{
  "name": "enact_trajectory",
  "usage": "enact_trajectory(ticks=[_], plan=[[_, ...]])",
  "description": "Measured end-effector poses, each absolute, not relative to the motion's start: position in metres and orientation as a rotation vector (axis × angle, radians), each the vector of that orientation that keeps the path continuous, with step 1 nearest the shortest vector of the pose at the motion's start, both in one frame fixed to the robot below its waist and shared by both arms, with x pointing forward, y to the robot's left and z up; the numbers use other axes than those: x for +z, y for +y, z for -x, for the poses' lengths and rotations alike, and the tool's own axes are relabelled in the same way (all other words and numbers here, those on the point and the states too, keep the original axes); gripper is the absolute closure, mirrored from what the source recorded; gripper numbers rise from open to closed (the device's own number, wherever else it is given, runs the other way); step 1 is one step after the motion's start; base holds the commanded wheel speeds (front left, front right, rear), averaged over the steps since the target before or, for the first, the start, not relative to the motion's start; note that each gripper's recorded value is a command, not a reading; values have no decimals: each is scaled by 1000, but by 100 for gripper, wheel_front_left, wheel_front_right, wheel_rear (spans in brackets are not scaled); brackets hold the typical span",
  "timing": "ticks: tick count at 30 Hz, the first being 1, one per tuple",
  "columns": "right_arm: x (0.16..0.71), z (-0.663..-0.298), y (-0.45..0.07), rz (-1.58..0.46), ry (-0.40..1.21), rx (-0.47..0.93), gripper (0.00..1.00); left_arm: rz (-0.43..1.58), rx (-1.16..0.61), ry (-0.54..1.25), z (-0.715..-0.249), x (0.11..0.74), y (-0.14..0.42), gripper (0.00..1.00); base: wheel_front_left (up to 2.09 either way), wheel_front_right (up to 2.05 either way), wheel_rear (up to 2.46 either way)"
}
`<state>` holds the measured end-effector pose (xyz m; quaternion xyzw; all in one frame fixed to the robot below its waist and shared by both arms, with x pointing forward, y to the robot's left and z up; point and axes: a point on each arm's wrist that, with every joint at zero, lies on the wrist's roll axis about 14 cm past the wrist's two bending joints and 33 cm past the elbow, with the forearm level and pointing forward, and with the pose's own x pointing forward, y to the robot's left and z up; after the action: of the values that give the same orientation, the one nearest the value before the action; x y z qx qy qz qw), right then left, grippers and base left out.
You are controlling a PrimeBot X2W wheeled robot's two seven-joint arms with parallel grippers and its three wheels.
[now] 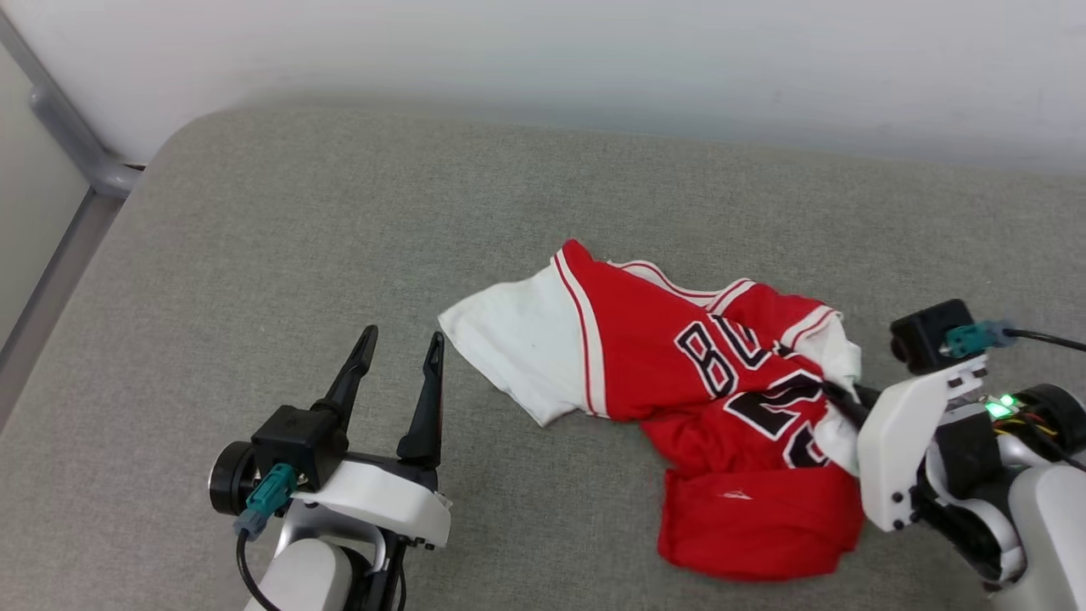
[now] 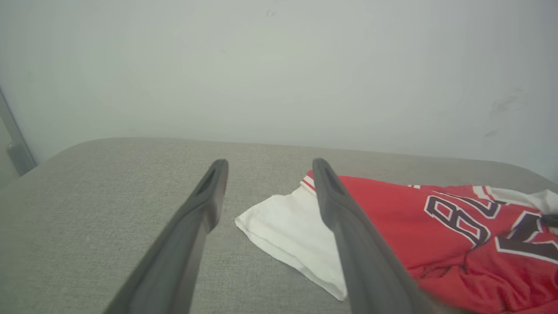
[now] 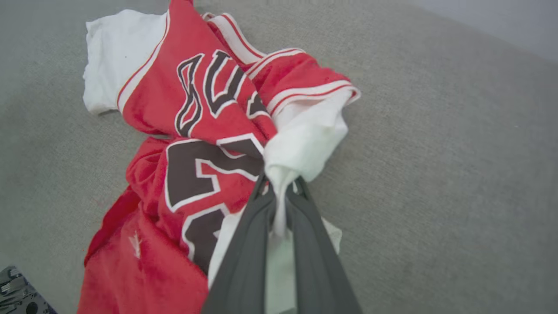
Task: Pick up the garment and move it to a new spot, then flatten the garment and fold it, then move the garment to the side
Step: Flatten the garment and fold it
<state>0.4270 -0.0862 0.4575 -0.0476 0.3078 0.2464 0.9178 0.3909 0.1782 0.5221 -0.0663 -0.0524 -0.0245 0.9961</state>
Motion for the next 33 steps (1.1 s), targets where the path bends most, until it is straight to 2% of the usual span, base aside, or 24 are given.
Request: enact_trajectory(ticks=[6, 9, 10, 12, 13, 14, 18, 23, 33], plan=[[452, -432, -143, 17, 639, 321, 100, 141, -77, -105, -395, 522, 169, 0, 0, 0, 0], [431, -424, -172, -49, 695, 224, 100, 151, -88, -96, -398, 518, 164, 0, 0, 0, 0], [405, -410, -193, -121, 754, 142, 100, 153, -97, -83, -401, 513, 161, 0, 0, 0, 0], [389, -401, -202, -155, 788, 99, 100, 154, -104, -74, -403, 510, 159, 0, 0, 0, 0], [383, -399, -204, -169, 793, 82, 95, 154, -105, -69, -404, 508, 159, 0, 0, 0, 0], [375, -397, -207, -207, 780, 51, 0, 151, -108, -63, -407, 506, 158, 0, 0, 0, 0], [383, -404, -210, -236, 677, 19, 0, 151, -111, -60, -407, 504, 157, 0, 0, 0, 0], [415, -414, -220, -221, 463, -27, 0, 148, -104, -68, -403, 508, 160, 0, 0, 0, 0], [489, -406, -222, -101, 102, -44, 0, 147, -91, -77, -383, 512, 162, 0, 0, 0, 0]])
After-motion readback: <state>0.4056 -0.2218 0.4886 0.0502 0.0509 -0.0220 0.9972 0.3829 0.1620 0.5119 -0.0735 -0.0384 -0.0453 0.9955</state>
